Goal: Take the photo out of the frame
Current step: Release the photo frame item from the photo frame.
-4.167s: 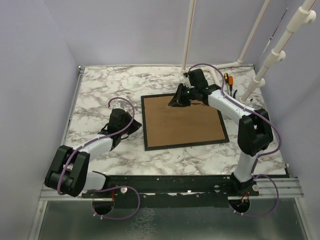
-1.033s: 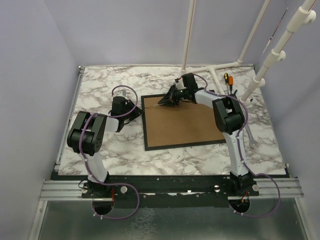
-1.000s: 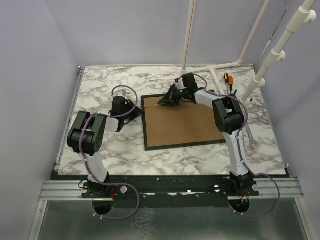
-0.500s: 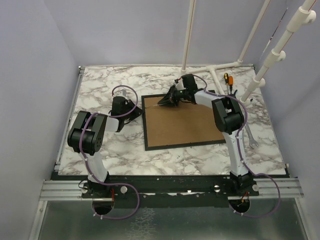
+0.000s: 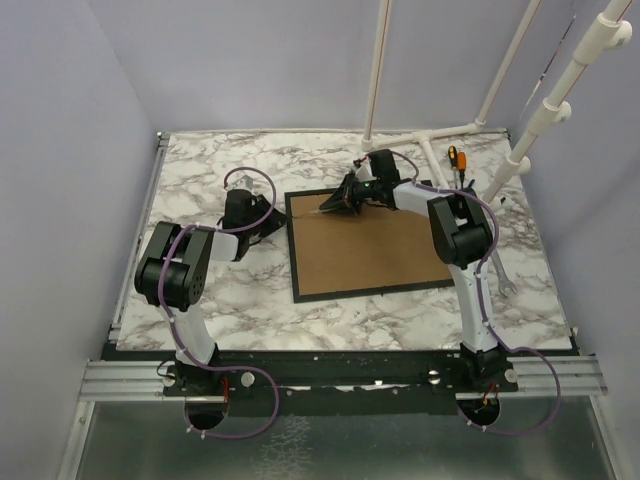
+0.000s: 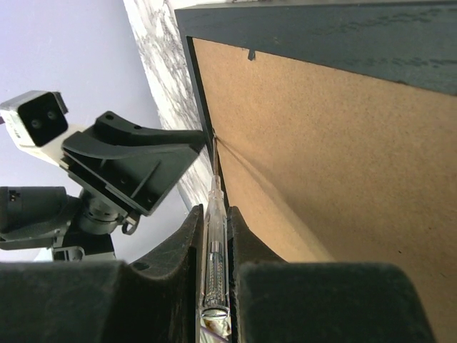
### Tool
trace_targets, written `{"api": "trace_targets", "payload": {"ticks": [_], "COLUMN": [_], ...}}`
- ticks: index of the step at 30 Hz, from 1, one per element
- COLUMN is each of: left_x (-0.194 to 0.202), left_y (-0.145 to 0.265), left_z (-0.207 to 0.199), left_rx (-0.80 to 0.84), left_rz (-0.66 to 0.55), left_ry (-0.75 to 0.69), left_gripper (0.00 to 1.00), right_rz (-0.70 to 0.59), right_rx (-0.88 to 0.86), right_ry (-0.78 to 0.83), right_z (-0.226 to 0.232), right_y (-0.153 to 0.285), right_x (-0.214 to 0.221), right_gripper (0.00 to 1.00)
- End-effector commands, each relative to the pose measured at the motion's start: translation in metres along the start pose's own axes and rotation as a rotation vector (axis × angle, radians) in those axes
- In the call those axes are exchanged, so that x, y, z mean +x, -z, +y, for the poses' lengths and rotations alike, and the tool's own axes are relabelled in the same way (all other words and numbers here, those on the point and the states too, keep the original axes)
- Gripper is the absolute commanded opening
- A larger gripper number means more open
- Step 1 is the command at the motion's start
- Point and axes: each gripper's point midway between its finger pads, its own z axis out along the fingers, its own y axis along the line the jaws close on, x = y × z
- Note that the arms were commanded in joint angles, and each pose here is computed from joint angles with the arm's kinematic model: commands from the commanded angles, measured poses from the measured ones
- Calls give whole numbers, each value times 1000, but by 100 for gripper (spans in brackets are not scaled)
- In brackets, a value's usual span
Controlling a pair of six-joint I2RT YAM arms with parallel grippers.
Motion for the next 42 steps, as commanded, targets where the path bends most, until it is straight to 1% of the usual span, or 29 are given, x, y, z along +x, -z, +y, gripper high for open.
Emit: {"api": "trace_targets", "payload": {"ticks": [1,5,10,17,21,37,42], "left_x": [-30,-35,-34,-30,-25,-13,-12], "left_y": [-2,-3,-9,-17,-19,-22,-23], "left_z": [-15,-22,-19,-14,-11,-5,-4], "left_rx": [27,68,67,67,64,65,65], "left_rz": [-74,-88,-75,-48,-32,7,12], "left_ry": [-9,-19,-5,9,11,15,15], "left_gripper": [27,27,27,29,26,21,18], "right_rz": [6,-11,-12,-12,-12,20,40], "right_rx": [8,0,15,14,16,27,32], "right_ry": [4,37,5,-17,-18,-38,-44], "right_z": [1,5,-7,-12,-13,-16,-19], "right_y": [16,22,20,13,12,-2,-7], "right_x": [5,2,-4,-10,-11,-3,2], "right_gripper": [1,1,1,1,1,1,1]}}
